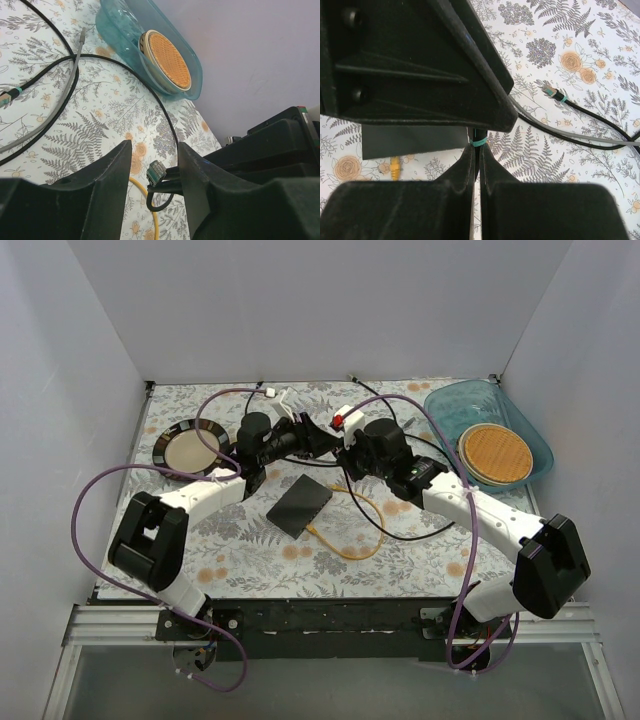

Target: Insert the plug into the switch port

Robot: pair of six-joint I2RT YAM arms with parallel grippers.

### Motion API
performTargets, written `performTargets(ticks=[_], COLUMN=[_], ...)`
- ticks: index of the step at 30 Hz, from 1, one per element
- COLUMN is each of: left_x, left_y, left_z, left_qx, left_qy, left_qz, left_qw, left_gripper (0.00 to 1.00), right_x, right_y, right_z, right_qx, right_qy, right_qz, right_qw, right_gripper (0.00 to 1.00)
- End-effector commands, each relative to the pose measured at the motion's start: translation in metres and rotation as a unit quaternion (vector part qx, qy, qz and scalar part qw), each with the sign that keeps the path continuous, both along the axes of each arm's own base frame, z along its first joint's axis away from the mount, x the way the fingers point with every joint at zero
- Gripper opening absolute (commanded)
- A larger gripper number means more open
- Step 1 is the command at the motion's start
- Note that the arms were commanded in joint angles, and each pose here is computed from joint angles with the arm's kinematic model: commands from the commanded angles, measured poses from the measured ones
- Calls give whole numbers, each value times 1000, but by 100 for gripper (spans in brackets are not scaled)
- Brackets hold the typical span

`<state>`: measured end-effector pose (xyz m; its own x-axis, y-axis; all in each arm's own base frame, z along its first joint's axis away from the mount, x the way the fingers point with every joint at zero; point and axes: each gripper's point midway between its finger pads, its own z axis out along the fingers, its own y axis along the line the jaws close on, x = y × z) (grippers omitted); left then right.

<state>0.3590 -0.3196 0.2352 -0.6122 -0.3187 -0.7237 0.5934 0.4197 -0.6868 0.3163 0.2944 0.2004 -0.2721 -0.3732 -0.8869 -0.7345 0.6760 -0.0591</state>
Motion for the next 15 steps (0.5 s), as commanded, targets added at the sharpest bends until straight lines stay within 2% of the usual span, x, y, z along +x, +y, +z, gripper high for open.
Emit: performTargets(ticks=[1, 3, 4, 5, 6, 7, 10, 13, 14, 15], left_x=[0, -1, -1, 0, -1, -1, -1, -2, -2, -3], left_y=[-8, -11, -12, -13, -15, -15, -14, -11, -10, -9], left_z=[18, 16, 17, 16, 14, 13, 14, 16, 16, 19], left_qx=[-6, -3, -4, -3, -1, 0, -4, -5, -4, -5], left_qy=[-26, -28, -28, -28, -25, -23, -24, -26, -26, -30], left_qz=[-10, -8, -8, -9, -12, -12, -10, -3, -1, 2], left_qw=[1000, 1000, 1000, 1000, 1000, 1000, 1000, 1000, 1000, 1000], left_gripper=[41, 38, 33, 25, 8, 1, 0, 0, 0, 0], right_x=[9, 8, 7, 7, 6, 6, 9, 4, 3, 2], right_y=[7, 10, 11, 12, 14, 15, 17, 17, 16, 15], right_z=[23, 27, 28, 29, 32, 33, 39, 39, 40, 40], right_qx=[34, 48, 53, 56, 62, 63, 73, 86, 90, 93], right_qy=[-23, -20, -18, -15, -15, -15, -24, -16, -18, -21], right_qz=[-22, -20, -19, -19, -16, -16, -15, -17, -17, -18], right_qw=[999, 998, 998, 998, 998, 998, 997, 996, 996, 995], right_gripper=[1, 1, 1, 1, 1, 1, 1, 32, 49, 54])
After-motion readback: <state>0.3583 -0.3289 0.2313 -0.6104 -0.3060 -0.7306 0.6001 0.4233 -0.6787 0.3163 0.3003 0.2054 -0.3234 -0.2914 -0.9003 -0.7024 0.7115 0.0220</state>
